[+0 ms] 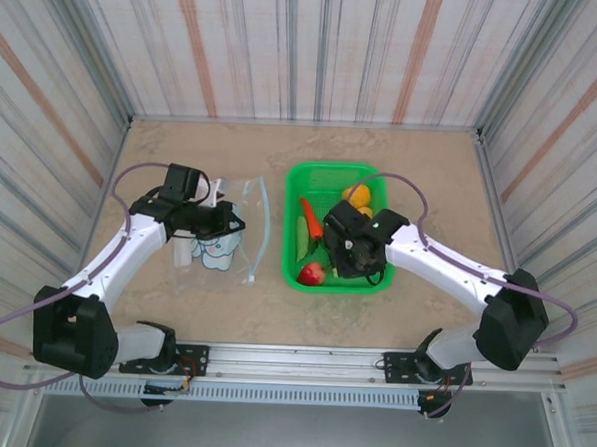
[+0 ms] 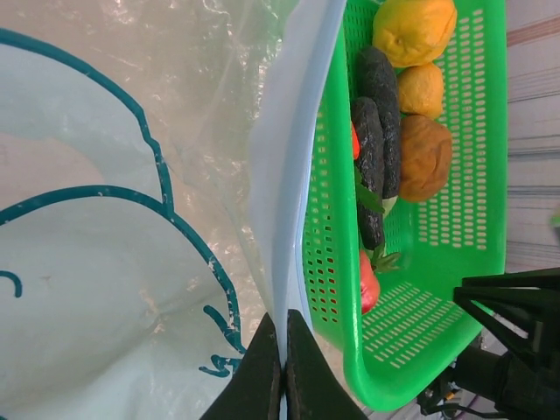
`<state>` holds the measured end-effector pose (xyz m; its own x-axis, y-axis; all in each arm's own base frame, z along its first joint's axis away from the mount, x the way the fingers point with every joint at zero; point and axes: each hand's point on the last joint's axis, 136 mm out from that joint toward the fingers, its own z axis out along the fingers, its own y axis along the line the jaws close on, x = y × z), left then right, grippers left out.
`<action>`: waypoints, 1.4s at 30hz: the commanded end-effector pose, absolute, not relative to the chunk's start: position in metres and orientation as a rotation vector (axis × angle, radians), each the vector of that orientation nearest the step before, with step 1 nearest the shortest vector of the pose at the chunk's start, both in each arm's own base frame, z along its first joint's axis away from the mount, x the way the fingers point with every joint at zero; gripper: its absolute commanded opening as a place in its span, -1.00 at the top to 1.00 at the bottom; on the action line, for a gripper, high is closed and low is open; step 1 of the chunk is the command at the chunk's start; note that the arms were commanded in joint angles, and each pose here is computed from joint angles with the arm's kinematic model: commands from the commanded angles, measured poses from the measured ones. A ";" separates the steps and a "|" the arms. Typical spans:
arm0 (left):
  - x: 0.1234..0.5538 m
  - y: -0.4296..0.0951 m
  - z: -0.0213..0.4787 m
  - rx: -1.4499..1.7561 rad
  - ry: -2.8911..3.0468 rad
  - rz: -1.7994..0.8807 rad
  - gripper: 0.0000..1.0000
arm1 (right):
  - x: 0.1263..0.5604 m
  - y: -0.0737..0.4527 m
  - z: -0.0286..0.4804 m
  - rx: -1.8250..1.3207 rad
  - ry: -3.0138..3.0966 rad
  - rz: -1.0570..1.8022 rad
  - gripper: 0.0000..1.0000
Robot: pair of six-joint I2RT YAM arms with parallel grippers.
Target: Place the food in the zip-top bag and seal the zipper
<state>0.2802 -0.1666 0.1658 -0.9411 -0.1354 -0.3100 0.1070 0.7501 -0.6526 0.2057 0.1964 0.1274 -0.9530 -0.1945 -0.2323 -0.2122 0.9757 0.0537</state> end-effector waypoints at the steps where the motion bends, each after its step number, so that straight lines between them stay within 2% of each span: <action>1: 0.278 -0.176 0.179 -0.037 2.591 -1.104 1.00 | 0.225 0.219 0.162 -0.355 2.795 0.254 0.29; 9: 0.264 -0.180 0.187 -0.004 2.572 -1.146 1.00 | 0.300 0.249 0.163 -0.360 2.766 0.366 0.20; 13: 0.255 -0.176 0.178 0.056 2.613 -1.059 1.00 | 0.328 0.264 0.145 -0.375 2.806 0.402 0.17; 18: 0.253 -0.170 0.166 0.045 2.636 -1.018 1.00 | 0.358 0.269 0.110 -0.399 2.854 0.304 0.14; 37: 0.254 -0.165 0.164 0.060 2.621 -0.976 1.00 | 0.351 0.269 0.025 -0.386 3.017 0.237 0.11; 39: 0.255 -0.163 0.165 0.054 2.618 -0.972 1.00 | 0.351 0.267 0.021 -0.379 3.027 0.223 0.17; 42: 0.256 -0.162 0.164 0.038 2.619 -0.971 1.00 | 0.352 0.267 0.029 -0.378 3.008 0.232 0.40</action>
